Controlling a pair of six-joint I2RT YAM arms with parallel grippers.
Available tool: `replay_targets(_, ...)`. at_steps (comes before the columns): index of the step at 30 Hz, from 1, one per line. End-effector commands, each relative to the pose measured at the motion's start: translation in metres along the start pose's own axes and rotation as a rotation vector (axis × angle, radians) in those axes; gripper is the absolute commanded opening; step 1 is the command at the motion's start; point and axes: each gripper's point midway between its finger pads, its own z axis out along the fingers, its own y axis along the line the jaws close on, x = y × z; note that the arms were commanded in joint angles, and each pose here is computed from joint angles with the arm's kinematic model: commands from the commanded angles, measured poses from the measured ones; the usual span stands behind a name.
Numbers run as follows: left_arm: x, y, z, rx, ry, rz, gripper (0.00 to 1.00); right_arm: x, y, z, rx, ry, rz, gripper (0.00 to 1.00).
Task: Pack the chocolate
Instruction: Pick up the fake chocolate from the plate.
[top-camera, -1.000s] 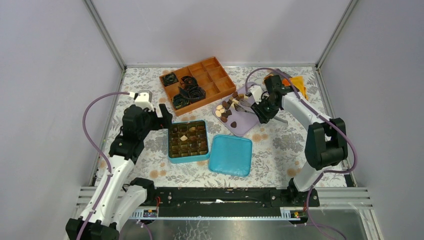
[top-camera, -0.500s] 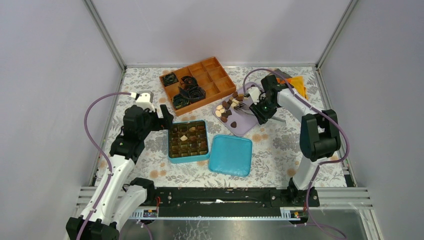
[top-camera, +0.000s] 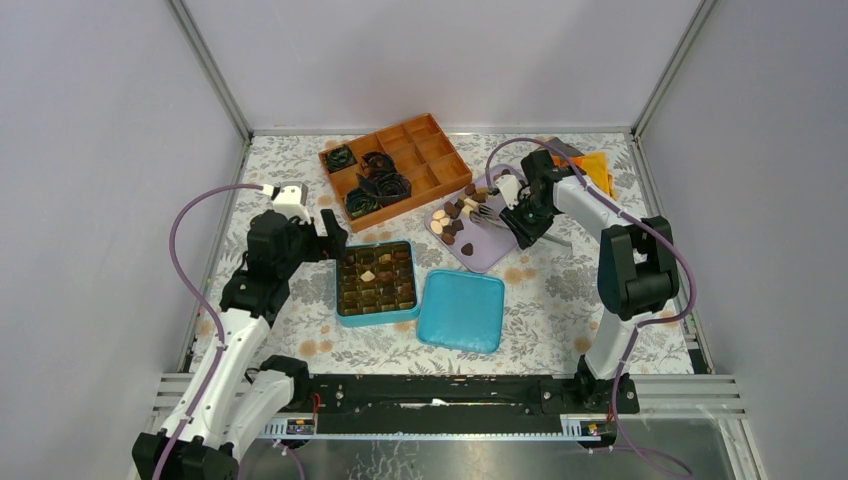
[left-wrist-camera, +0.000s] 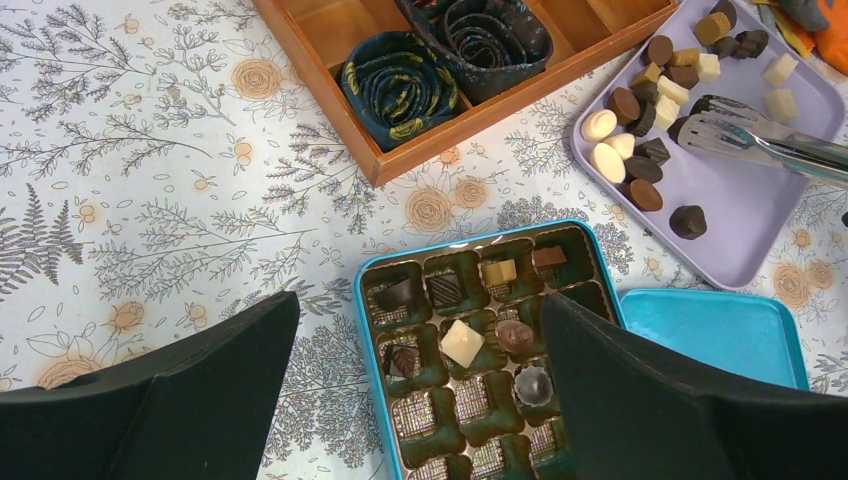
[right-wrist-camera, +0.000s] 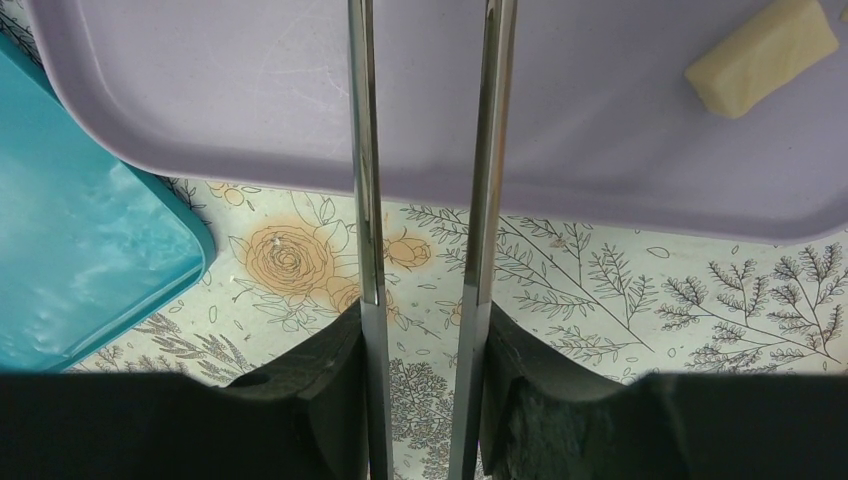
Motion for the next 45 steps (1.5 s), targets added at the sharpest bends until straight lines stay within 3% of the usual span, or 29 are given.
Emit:
replay_targets(1,-0.01,-0.004,0.002,0.021,-0.048,0.014,0.99,-0.013,-0.006,-0.021,0.039,-0.053,-0.008,0.18)
replay_targets(10,-0.01,-0.005,0.003,0.026,-0.044,0.012,0.99,-0.013,0.004,-0.044,0.052,-0.127,-0.019,0.0)
replay_targets(25,0.005,0.001,0.012,-0.003,0.01,-0.016,0.98,-0.02,0.026,-0.071,0.013,-0.246,-0.053,0.0)
replay_targets(28,0.017,0.006,0.02,-0.028,0.055,-0.033,0.92,-0.02,0.028,-0.072,0.01,-0.254,-0.055,0.0)
replay_targets(33,0.041,0.017,0.034,-0.089,0.165,-0.066,0.7,-0.021,0.03,-0.074,0.005,-0.262,-0.056,0.0)
replay_targets(36,0.056,0.021,0.041,-0.112,0.234,-0.079,0.62,-0.022,0.031,-0.075,0.002,-0.269,-0.057,0.0)
replay_targets(45,0.086,0.028,0.058,-0.162,0.379,-0.118,0.51,-0.024,0.035,-0.078,-0.011,-0.294,-0.062,0.0)
